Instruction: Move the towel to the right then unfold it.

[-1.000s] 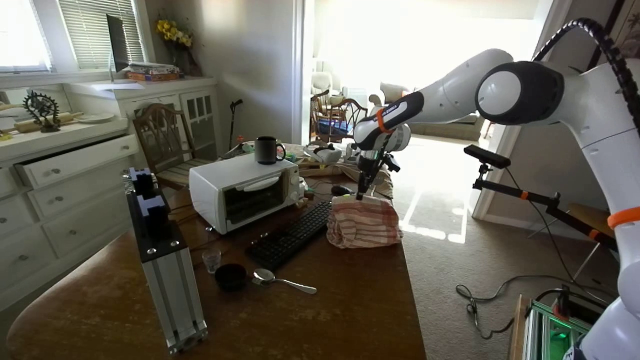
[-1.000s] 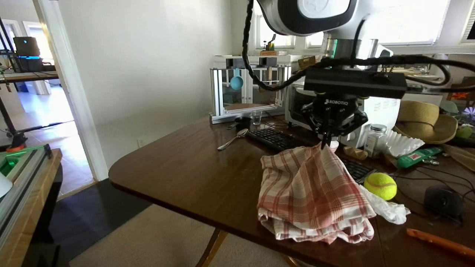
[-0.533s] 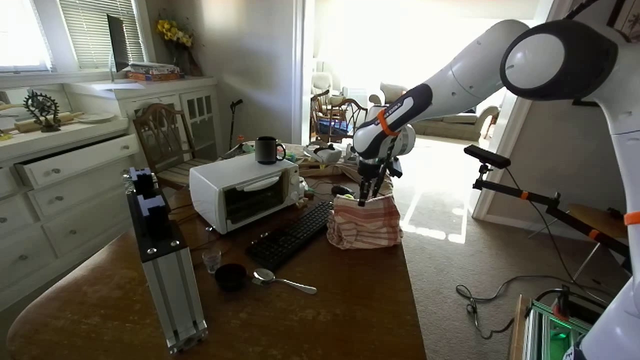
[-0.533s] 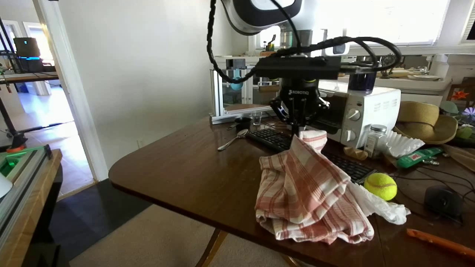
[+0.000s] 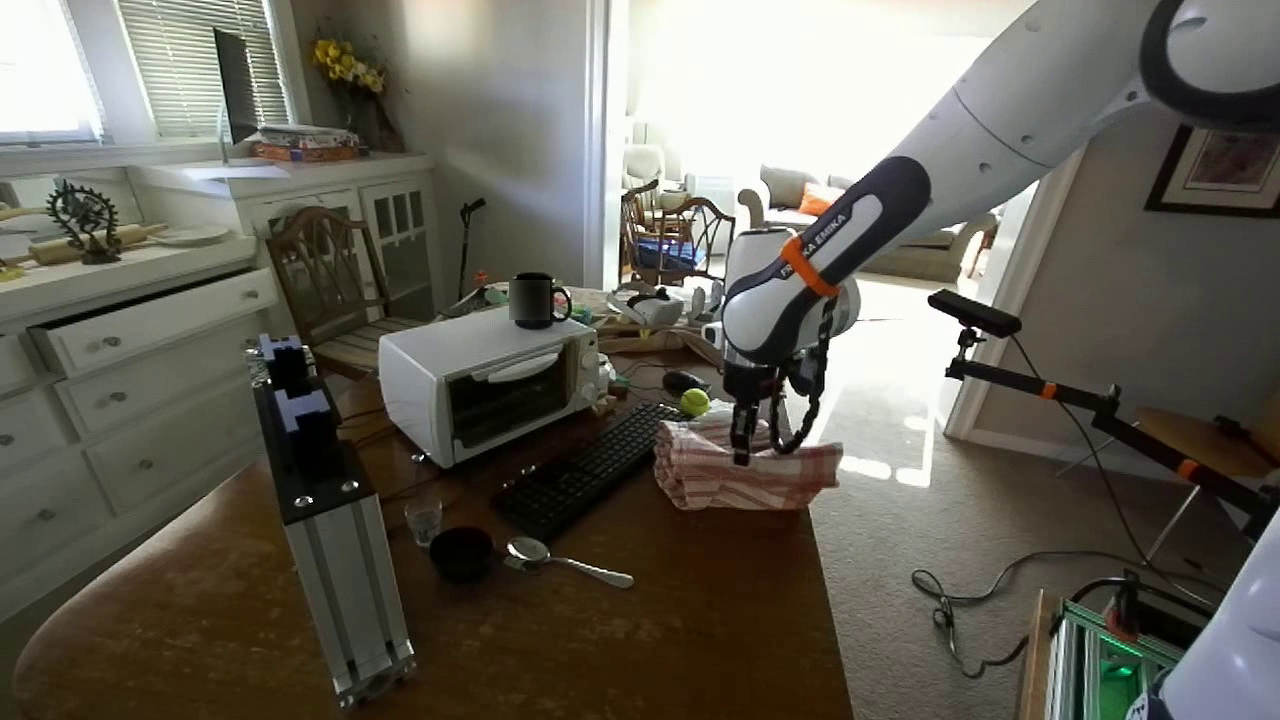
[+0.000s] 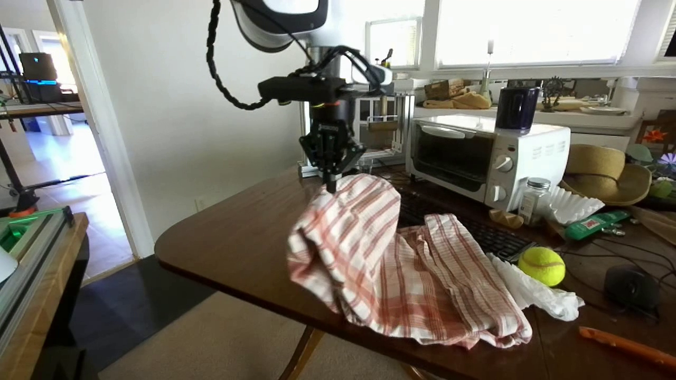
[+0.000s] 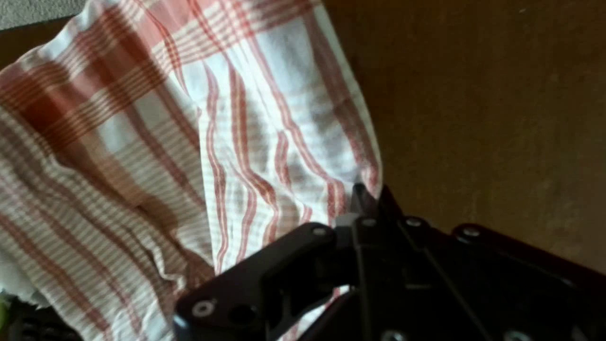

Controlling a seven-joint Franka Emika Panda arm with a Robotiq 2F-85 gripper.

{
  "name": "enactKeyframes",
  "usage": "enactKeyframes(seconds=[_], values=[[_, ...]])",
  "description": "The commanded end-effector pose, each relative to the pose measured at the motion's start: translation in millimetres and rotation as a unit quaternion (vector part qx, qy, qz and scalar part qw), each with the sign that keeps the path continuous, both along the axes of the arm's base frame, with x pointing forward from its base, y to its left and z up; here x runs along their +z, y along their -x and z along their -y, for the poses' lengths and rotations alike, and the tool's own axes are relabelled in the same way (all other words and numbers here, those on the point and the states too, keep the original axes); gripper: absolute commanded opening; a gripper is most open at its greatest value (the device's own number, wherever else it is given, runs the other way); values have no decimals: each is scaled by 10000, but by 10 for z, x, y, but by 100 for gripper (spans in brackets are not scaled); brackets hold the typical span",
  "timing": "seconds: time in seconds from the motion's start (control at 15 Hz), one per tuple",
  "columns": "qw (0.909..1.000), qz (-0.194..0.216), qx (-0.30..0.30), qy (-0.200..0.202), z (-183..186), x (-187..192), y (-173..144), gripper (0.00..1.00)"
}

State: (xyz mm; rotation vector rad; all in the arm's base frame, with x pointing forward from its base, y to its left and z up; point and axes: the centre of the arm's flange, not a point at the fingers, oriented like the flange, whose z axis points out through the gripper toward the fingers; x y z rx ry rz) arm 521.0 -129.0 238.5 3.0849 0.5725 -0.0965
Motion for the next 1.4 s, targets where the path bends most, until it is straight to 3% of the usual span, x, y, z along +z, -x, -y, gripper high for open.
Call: enactKeyframes(seconds=[0.0,0.13,0.47,0.73,1.33], values=[[10000,-72,-29,-26,-153,-6,126,1],[10000,-84,13,-39,-270,23,193,4],[10000,-53,-59,-23,-167,25,142,4],[9994,-121,323,-66,-428,-60,176,1],[9903,-671,1212,-81,-996,-679,431,1]])
